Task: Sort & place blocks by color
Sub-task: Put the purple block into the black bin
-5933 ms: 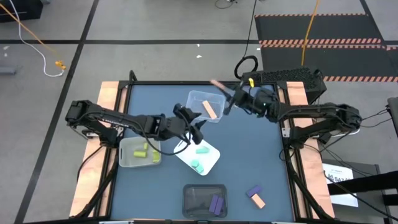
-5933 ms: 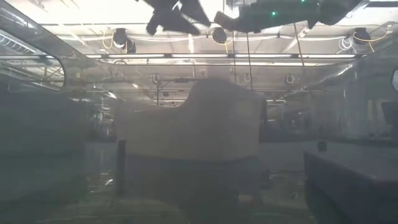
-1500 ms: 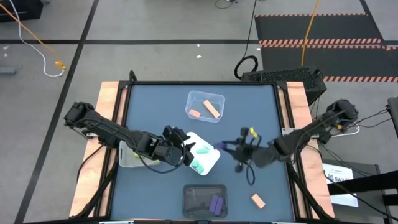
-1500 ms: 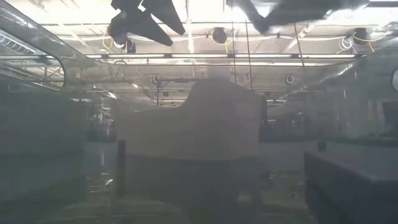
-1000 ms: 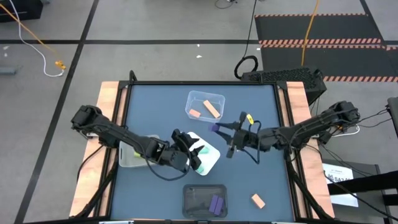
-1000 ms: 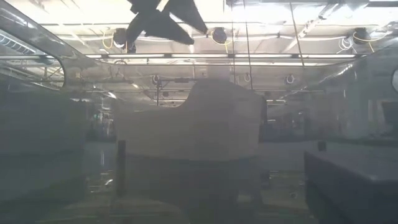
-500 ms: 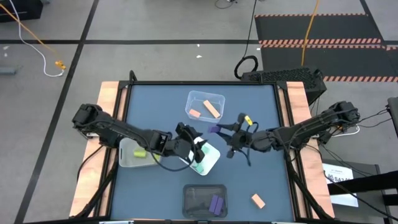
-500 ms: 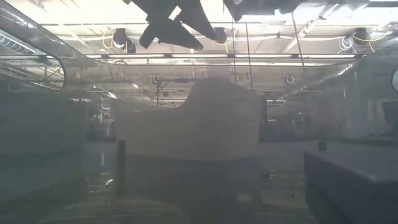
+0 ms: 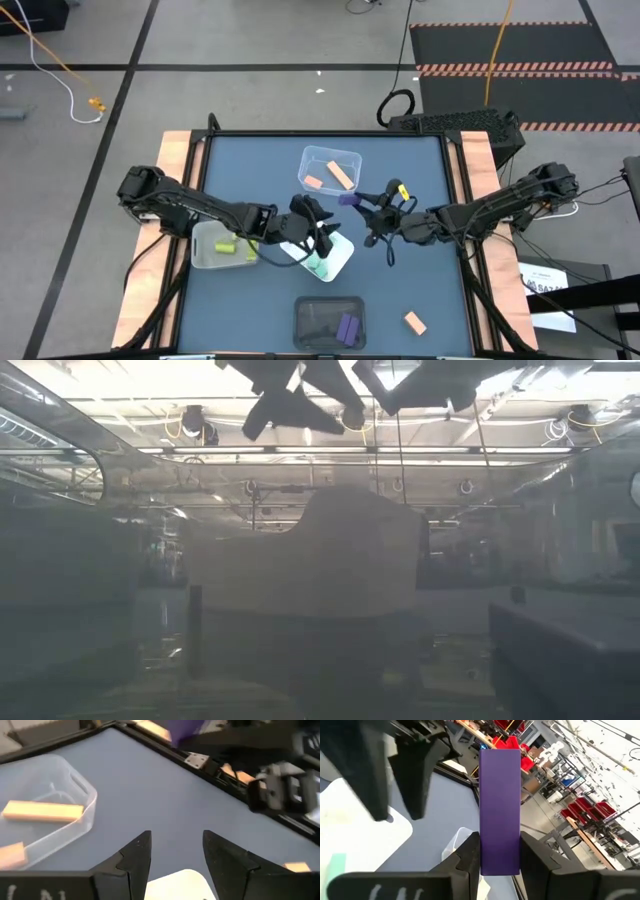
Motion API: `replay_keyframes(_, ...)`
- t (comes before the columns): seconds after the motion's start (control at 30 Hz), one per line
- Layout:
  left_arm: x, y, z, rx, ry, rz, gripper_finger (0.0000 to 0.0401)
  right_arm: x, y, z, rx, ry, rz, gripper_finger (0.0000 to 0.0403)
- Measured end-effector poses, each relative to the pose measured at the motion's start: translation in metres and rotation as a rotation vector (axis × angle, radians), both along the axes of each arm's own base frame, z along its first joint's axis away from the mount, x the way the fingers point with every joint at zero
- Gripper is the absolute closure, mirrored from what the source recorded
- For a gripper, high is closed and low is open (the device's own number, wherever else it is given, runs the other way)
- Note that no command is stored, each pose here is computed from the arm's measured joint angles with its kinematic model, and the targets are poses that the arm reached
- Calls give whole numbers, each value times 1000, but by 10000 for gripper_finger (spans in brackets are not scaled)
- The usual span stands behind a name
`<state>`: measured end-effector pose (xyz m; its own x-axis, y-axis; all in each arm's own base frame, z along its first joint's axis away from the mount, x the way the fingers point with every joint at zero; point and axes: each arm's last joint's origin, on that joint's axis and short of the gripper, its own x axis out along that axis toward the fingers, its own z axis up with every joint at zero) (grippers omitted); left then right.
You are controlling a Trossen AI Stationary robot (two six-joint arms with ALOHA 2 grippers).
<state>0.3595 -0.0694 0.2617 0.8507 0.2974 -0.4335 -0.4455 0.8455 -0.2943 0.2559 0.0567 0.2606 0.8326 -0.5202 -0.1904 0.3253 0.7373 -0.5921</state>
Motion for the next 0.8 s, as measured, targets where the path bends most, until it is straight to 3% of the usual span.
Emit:
replay_keyframes(0.47, 2, 12, -1, 37, 23, 6, 221, 0, 0, 0, -1, 3, 1, 314)
replay_keyframes(0.6, 3, 16, -1, 35, 21, 15, 201, -1, 0, -2, 12, 15, -4, 313)
replay_keyframes(0.8, 7, 22, 6, 5, -54, 12, 163, -4, -5, -14, 115, 55, -62, 313)
